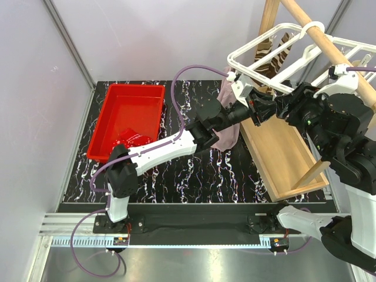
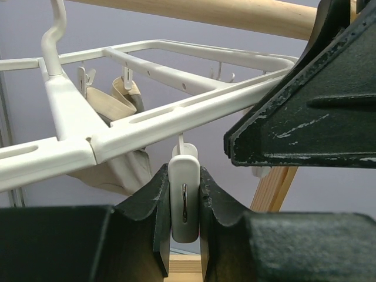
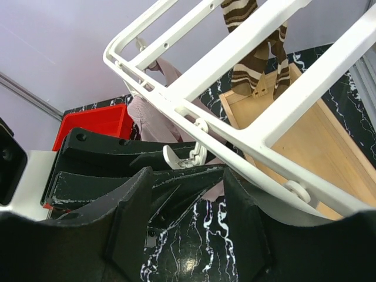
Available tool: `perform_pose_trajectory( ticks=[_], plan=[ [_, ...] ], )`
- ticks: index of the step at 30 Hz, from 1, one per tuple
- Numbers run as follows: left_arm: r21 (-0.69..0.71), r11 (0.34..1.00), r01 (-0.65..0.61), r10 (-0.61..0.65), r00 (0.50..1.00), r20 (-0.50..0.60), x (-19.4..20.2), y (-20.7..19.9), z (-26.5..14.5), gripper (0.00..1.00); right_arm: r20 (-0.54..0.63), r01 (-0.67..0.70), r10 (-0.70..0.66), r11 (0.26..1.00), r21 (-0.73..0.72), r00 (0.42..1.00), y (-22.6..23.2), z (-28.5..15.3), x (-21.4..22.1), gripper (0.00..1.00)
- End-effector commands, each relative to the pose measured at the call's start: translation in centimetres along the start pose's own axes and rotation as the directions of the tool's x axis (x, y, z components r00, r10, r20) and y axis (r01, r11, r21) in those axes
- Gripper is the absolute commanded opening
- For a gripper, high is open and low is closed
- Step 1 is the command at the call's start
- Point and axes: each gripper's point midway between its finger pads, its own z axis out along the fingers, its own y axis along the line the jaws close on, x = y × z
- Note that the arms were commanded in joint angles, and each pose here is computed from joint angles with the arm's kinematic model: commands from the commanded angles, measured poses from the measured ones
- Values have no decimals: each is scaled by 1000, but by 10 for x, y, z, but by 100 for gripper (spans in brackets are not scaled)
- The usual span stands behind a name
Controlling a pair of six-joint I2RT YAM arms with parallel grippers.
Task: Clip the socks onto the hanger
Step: Open the clamp at the hanger.
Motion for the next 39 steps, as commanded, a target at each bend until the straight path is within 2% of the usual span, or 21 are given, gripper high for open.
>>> perform_pose_trajectory(
  ticks=[1,17,26,39],
  plan=[
    [103,995,-18,8,995,97,-44,-30,4,0,71,-18,13,998,66,997,-3,15,-15,58],
    [132,991,-3,-10,995,102,-48,-37,3,0,86,9,-18,995,102,996,-2,35,-10,58],
    [136,991,5,-19,995,103,-48,-37,4,0,117,38,-59,985,169,991,-12,48,-6,56],
    [142,990,14,-29,994,104,-48,-38,5,0,174,64,-104,973,222,979,-19,62,-10,47]
  ],
)
